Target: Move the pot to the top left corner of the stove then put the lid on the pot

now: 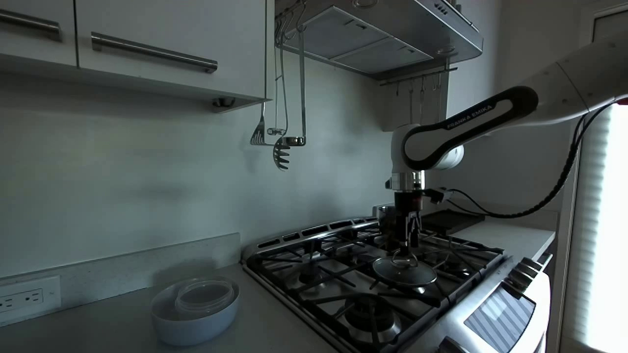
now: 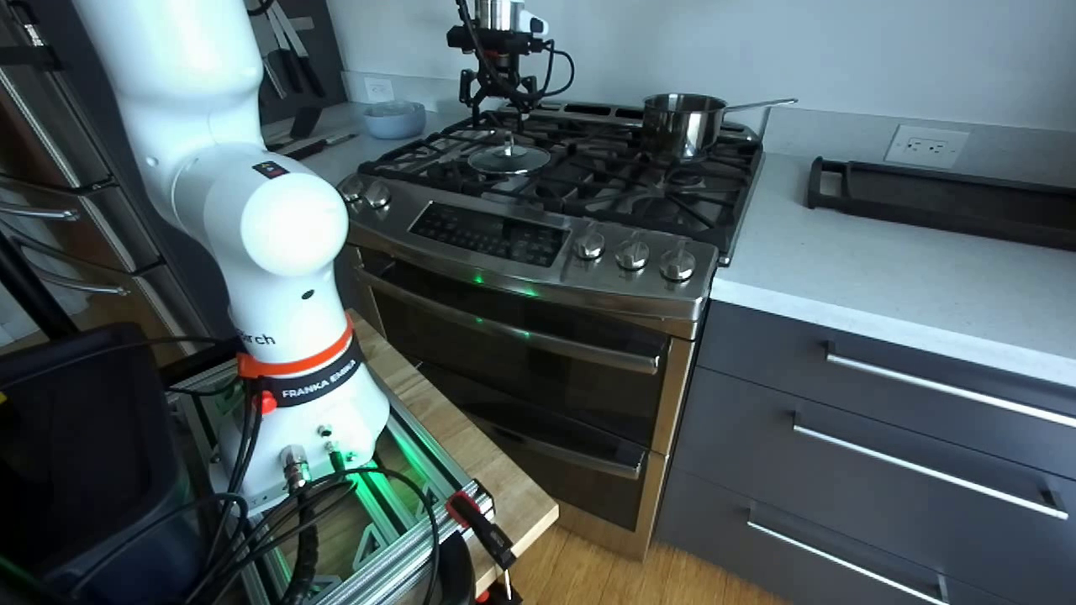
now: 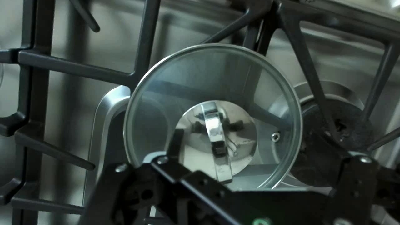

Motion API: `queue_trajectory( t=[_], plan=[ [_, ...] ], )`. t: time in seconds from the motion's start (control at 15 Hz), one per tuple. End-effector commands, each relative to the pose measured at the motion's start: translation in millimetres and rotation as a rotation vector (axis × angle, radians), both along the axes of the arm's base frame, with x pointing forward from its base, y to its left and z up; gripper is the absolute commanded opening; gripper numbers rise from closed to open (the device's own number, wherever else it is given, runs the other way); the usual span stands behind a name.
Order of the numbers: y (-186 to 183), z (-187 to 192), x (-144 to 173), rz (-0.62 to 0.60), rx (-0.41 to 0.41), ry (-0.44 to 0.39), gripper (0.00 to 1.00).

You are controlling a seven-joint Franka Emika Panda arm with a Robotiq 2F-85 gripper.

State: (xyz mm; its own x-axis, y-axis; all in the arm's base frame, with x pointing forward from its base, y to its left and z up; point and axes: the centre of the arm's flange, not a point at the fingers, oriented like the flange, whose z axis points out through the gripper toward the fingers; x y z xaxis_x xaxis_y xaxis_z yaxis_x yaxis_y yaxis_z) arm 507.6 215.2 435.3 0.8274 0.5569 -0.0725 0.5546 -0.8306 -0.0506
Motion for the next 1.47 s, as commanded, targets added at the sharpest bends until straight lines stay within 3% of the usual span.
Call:
queue_trajectory(
  t=[0.0, 0.07, 0.13, 0.2, 0.4, 0.47, 0.73, 0.8, 0.87, 1.0, 1.4],
  plan=[
    [-0.9, -13.3, -3.8, -0.019, -0.028, -0.035, 0.97],
    [-2.1, -15.0, -3.7, -0.022, -0.034, -0.039, 0.9],
    [-2.4, -16.3, -3.6, -0.022, -0.042, -0.04, 0.72],
    [-1.3, -17.2, -2.9, -0.021, -0.043, -0.045, 0.7],
    [-1.9, -20.2, -0.7, -0.019, -0.056, -0.052, 0.46],
    [-1.8, -20.7, 0.1, -0.015, -0.058, -0.06, 0.78],
    [2.9, -25.0, 4.9, -0.012, -0.04, -0.088, 0.97],
    [4.3, -26.1, 5.5, -0.011, -0.035, -0.092, 0.84],
    [4.7, -27.5, 5.5, -0.01, -0.033, -0.091, 0.64],
    [4.0, -28.4, 5.3, -0.007, -0.034, -0.09, 0.68],
    [1.1, -25.3, 6.7, 0.002, -0.051, -0.089, 0.22]
  ],
)
